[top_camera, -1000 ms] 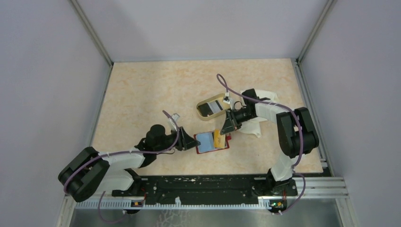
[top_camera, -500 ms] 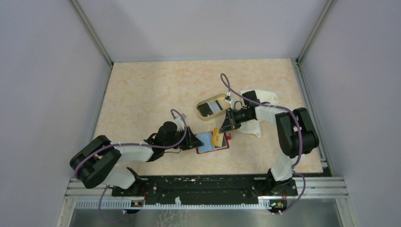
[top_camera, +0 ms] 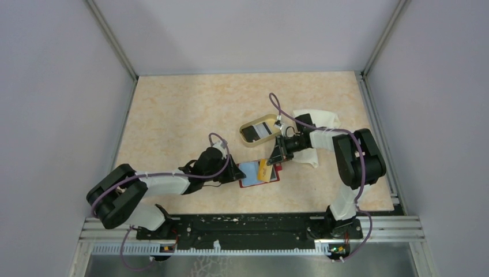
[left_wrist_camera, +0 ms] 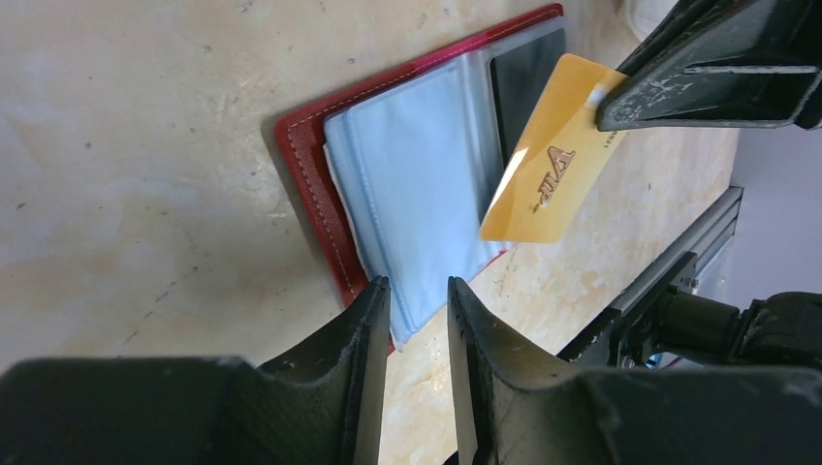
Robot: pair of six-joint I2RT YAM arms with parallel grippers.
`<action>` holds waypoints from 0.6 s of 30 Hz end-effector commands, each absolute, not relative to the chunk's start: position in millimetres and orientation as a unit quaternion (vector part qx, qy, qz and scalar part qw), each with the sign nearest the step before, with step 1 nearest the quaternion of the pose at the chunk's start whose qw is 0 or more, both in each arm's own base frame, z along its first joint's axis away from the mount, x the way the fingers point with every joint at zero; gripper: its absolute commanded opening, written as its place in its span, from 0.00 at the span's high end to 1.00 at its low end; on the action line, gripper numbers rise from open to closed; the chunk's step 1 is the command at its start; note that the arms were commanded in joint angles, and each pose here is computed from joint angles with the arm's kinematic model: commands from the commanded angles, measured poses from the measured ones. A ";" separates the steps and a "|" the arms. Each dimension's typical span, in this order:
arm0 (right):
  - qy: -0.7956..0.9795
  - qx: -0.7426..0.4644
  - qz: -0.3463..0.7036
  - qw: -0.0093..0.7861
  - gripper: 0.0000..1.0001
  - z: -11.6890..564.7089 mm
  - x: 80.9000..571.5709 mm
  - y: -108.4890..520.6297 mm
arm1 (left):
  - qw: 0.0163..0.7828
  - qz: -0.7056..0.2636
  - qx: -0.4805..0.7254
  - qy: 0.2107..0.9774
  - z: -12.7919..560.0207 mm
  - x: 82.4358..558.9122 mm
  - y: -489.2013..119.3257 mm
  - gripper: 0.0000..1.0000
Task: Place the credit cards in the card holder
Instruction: Insert the credit card into the card holder.
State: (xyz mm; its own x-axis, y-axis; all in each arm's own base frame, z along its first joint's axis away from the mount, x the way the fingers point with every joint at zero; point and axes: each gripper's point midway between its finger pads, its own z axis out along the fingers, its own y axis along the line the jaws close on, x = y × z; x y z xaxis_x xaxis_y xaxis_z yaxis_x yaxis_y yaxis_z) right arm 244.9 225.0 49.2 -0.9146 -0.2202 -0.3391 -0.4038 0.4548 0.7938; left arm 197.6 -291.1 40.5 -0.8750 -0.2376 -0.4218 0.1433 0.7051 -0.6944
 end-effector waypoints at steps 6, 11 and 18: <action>0.853 -0.184 0.474 0.119 1.00 47.0 255.4 224.4 | 0.237 -0.340 -0.045 0.909 21.0 201.4 -285.8 0.66; 0.853 -0.185 0.473 0.117 1.00 45.1 255.3 226.6 | 0.236 -0.326 -0.045 0.914 15.6 201.1 -281.5 0.66; 0.852 -0.203 0.470 0.111 1.00 42.6 249.0 234.5 | 0.231 -0.327 -0.043 0.915 11.5 199.5 -282.0 0.70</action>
State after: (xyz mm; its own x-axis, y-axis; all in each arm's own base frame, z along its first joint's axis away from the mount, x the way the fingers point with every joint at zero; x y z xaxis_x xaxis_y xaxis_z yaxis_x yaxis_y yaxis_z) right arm 246.9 227.4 44.8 -0.9165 -0.2154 -0.3372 -0.4001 0.4825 0.7792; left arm 201.8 -288.9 26.2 -0.8820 -0.2442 -0.4031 0.0951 0.7455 -0.6597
